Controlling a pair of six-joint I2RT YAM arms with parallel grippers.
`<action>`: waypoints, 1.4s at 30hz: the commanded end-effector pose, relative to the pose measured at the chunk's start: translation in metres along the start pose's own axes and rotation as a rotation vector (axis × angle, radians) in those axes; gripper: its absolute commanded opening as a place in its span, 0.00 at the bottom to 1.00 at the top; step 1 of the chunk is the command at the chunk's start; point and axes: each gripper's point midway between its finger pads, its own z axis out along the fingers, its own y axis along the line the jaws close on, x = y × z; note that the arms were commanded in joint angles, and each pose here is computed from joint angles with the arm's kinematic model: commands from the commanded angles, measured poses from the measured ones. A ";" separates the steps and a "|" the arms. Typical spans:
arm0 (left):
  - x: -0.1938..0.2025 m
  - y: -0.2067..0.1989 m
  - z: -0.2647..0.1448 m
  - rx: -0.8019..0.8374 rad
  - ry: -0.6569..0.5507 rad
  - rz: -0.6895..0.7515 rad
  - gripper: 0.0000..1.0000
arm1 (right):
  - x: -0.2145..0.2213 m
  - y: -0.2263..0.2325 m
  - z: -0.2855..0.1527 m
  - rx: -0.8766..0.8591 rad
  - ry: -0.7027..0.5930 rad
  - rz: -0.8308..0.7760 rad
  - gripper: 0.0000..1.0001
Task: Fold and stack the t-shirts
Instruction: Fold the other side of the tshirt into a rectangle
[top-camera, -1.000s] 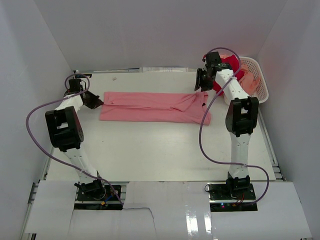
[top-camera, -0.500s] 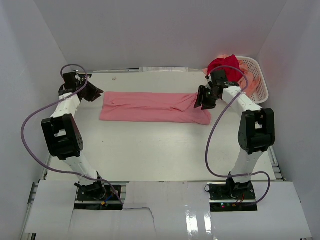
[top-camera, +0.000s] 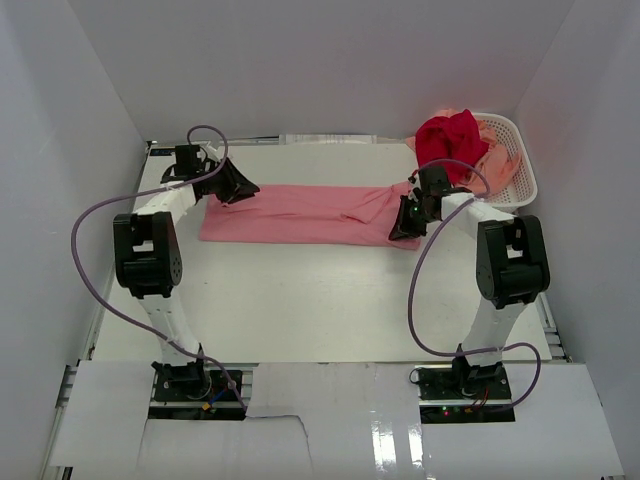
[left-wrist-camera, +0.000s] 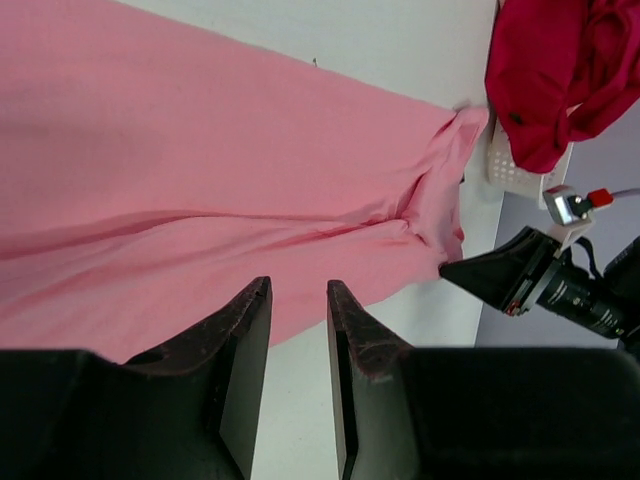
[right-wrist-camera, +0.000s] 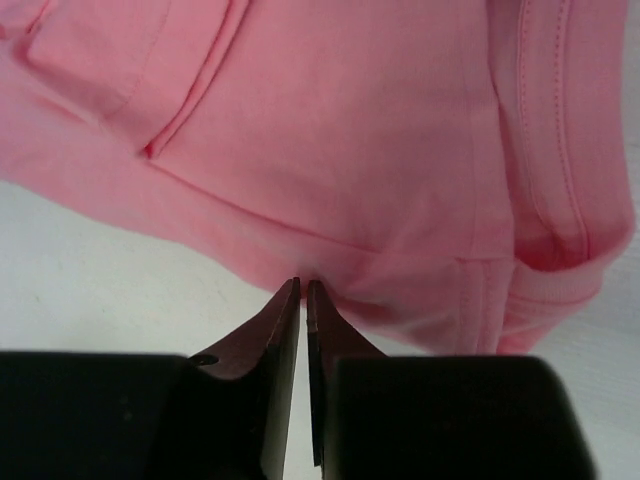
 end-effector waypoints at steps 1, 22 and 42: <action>0.008 -0.021 0.009 0.106 0.064 0.080 0.39 | 0.001 -0.008 0.017 -0.004 0.001 0.016 0.12; 0.057 0.010 0.054 0.002 0.201 0.122 0.39 | 0.047 -0.050 0.013 0.170 0.099 0.065 0.11; 0.050 -0.036 0.025 -0.198 0.113 0.257 0.39 | -0.017 0.013 -0.014 0.092 -0.060 -0.249 0.49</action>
